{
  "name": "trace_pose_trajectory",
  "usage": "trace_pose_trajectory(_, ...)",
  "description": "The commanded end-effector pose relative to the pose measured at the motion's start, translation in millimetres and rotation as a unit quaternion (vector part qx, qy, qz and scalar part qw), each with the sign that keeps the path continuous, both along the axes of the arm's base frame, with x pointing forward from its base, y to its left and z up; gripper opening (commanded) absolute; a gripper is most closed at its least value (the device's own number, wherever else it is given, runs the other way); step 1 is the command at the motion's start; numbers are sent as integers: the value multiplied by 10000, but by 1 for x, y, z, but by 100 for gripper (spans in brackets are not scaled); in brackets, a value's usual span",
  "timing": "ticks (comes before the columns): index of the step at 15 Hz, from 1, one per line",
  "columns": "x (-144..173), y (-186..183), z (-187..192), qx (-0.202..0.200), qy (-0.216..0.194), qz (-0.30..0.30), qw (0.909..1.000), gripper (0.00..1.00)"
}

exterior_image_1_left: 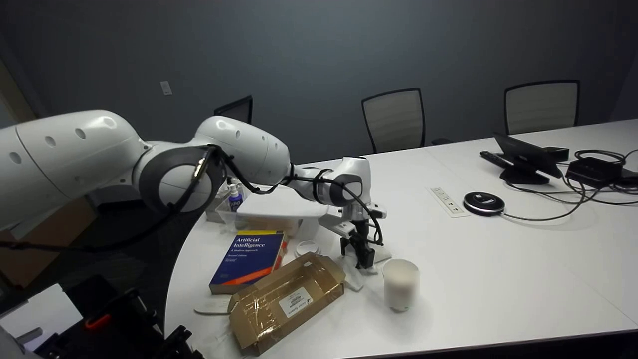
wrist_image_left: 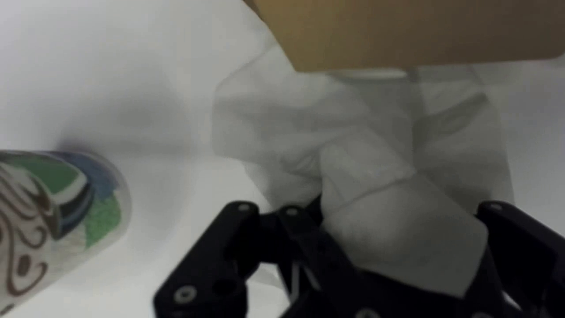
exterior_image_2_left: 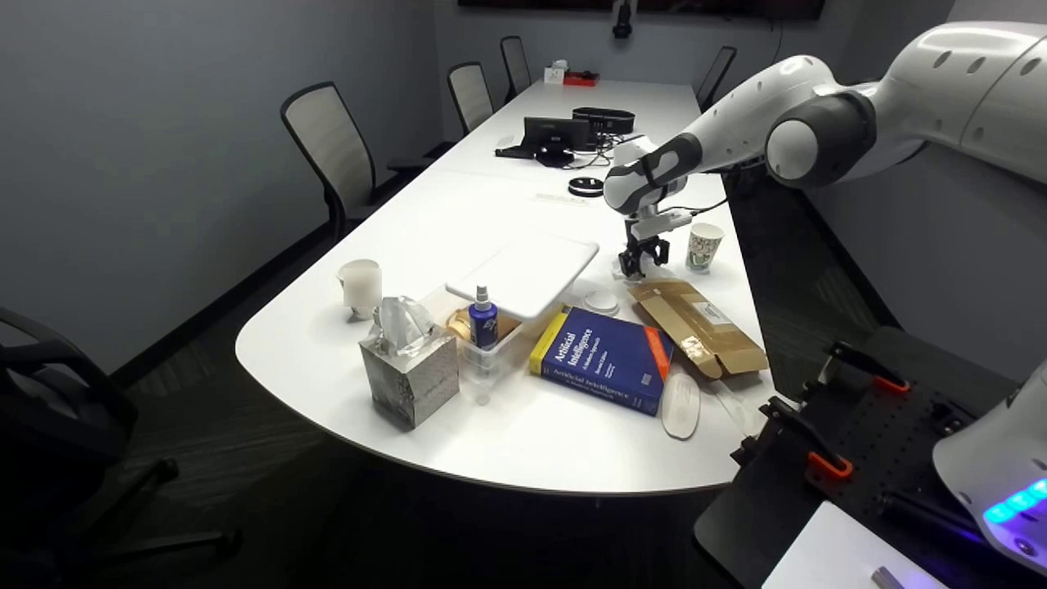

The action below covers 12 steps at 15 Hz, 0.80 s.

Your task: Use the napkin to wipe the right side of the table near the paper cup

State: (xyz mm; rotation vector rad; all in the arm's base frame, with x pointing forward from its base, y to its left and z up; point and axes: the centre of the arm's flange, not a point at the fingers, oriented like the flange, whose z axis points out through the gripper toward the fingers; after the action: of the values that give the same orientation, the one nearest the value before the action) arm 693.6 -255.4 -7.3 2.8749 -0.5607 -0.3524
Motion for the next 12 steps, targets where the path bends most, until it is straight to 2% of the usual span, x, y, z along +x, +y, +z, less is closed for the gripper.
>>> trace_pose_trajectory(1, 22, -2, -11, -692, 127, -177, 9974, 3)
trace_pose_trajectory(6, 38, -2, -5, -1596, -10, -240, 9869, 3)
trace_pose_trajectory(9, 49, -4, -4, -1819, -328, -248, 9825, 3)
trace_pose_trajectory(12, 59, -7, -8, -1705, -800, -338, 9815, 3)
